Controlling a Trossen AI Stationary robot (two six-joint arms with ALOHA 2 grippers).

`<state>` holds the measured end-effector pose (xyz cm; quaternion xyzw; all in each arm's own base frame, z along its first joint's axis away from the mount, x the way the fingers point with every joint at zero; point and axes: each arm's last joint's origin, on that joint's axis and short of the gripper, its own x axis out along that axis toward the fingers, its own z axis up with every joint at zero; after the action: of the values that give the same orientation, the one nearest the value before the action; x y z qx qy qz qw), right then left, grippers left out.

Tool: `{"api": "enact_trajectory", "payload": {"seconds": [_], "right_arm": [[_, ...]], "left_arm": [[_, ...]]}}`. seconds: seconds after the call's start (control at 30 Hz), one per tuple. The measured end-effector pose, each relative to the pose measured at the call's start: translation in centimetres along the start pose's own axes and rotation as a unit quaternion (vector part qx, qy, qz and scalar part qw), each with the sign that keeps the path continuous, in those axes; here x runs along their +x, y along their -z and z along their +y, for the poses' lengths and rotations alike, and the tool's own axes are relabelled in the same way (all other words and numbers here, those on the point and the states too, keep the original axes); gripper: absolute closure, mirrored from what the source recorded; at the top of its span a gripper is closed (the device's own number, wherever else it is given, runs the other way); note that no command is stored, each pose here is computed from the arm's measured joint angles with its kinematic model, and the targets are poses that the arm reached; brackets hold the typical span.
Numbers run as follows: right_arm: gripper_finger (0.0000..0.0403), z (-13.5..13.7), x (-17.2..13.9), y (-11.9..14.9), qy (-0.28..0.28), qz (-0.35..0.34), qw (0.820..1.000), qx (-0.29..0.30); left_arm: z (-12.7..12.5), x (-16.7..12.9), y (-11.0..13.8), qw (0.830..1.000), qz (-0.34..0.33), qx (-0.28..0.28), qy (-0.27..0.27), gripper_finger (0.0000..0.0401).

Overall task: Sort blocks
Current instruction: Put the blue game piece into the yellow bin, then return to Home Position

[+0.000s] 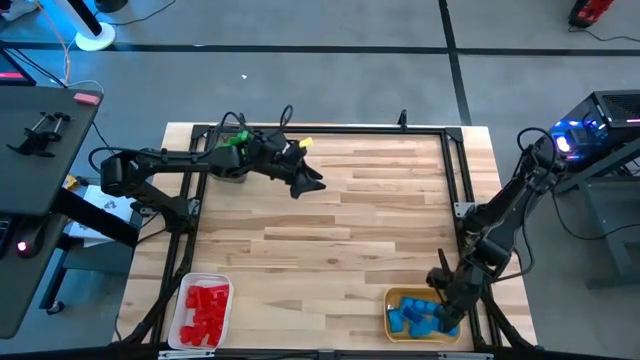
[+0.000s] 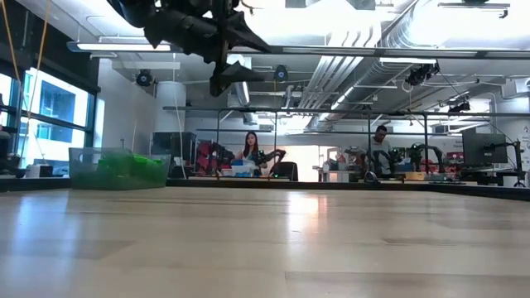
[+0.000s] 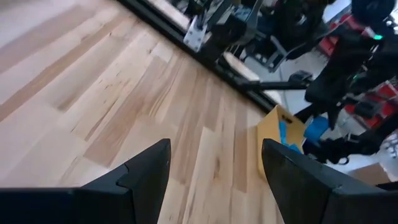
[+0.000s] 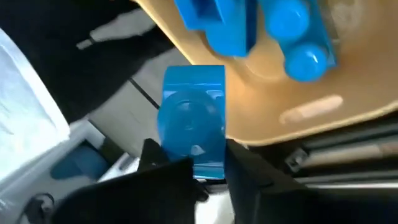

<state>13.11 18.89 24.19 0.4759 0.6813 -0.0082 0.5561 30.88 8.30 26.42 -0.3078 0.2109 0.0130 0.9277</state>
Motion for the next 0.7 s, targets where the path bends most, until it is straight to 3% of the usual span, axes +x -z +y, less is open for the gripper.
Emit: {"api": "enact_trajectory", "payload": {"seconds": [0.3,0.4,0.6,0.7], "right_arm": [[0.0227,-0.1,-0.1,0.0,0.008,0.036,0.998,-0.053],[0.0191,0.3,-0.6,-0.1,-0.019,0.047,0.996,-0.078],[0.0186,0.9,-3.3,-0.4,-0.105,0.006,0.989,-0.104],[0.0214,0.6,-5.5,-1.4,-0.14,-0.078,0.98,-0.117]], "left_arm": [[-0.4,0.0,-0.7,0.999,-0.028,-0.01,0.029,0.0162],[-0.6,-0.1,-0.8,0.998,-0.029,-0.006,0.05,0.0162],[-1.6,-2.9,-2.7,0.991,-0.072,0.013,0.112,0.0162],[-2.5,-5.5,-3.8,0.985,-0.115,0.034,0.122,0.0162]]}}
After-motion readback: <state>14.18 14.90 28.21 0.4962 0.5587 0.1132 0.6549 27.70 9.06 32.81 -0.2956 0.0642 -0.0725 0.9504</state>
